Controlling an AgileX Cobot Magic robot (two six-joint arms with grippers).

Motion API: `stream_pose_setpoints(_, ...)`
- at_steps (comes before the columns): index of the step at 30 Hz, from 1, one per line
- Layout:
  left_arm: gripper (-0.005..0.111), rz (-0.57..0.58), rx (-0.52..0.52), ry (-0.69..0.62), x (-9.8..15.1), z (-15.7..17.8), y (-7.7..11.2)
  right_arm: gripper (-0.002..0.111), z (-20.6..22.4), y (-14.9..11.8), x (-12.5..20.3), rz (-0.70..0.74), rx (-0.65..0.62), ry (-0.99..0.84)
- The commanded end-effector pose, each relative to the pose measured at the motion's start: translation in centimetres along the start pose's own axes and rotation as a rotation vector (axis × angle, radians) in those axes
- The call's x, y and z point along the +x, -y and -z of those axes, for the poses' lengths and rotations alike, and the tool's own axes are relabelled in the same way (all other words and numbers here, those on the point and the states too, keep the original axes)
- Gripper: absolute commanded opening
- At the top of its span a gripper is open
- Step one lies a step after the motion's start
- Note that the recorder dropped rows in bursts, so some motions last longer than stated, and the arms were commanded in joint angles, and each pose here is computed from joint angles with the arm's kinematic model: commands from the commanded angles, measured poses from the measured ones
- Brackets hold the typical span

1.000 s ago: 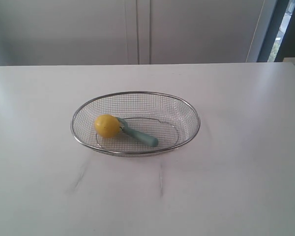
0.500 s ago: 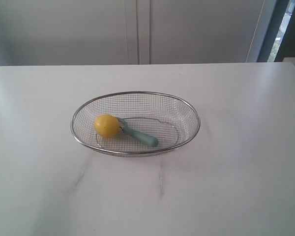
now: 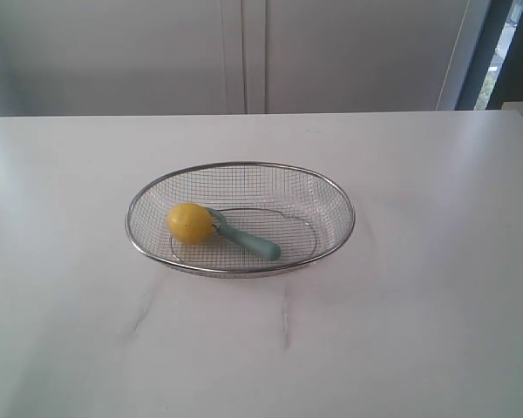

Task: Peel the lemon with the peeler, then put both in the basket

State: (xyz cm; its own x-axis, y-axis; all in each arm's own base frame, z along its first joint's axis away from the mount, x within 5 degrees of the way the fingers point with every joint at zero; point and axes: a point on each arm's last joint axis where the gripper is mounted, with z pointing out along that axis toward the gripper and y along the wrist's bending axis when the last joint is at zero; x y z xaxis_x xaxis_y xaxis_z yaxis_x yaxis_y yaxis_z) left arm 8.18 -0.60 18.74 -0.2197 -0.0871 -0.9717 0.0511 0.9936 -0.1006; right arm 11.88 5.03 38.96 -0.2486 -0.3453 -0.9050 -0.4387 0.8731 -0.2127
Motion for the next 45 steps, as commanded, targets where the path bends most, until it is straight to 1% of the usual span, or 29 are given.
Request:
stream_pose_setpoints(1,0.000,0.025,-0.017,-0.018,0.6,0.9,-0.2,0.000,0.1,0.1,0.0,-0.002,0.010,0.010)
stream_pose_setpoints(3,0.000,0.023,-0.015,-0.019,0.9,1.3,-0.1,0.000,0.1,0.1,0.0,-0.002,0.010,0.010)
stream_pose_setpoints(9,0.000,-0.022,0.002,-0.083,2.1,2.5,0.0,0.000,0.1,0.1,0.0,-0.002,0.010,0.010)
stream_pose_setpoints(11,0.000,-0.037,0.004,-0.130,2.6,2.5,0.0,0.000,0.1,0.1,0.0,-0.002,0.010,0.010)
stream_pose_setpoints(12,0.000,-0.052,0.005,-0.132,2.6,2.5,0.0,0.000,0.1,0.1,0.0,-0.002,0.010,0.010)
stream_pose_setpoints(16,0.000,-0.074,0.005,-0.132,2.6,2.5,0.0,0.000,0.1,0.1,0.0,-0.002,0.010,0.010)
stream_pose_setpoints(28,0.000,-0.074,0.005,-0.137,2.6,2.5,0.0,0.000,0.1,0.1,0.0,-0.002,0.010,0.010)
stream_pose_setpoints(30,0.000,-0.074,0.003,-0.099,2.3,2.5,0.0,0.000,0.1,0.1,0.0,-0.002,0.010,0.010)
stream_pose_setpoints(45,0.000,-0.074,0.005,-0.099,2.3,2.5,0.0,0.000,0.1,0.1,0.0,-0.002,0.010,0.010)
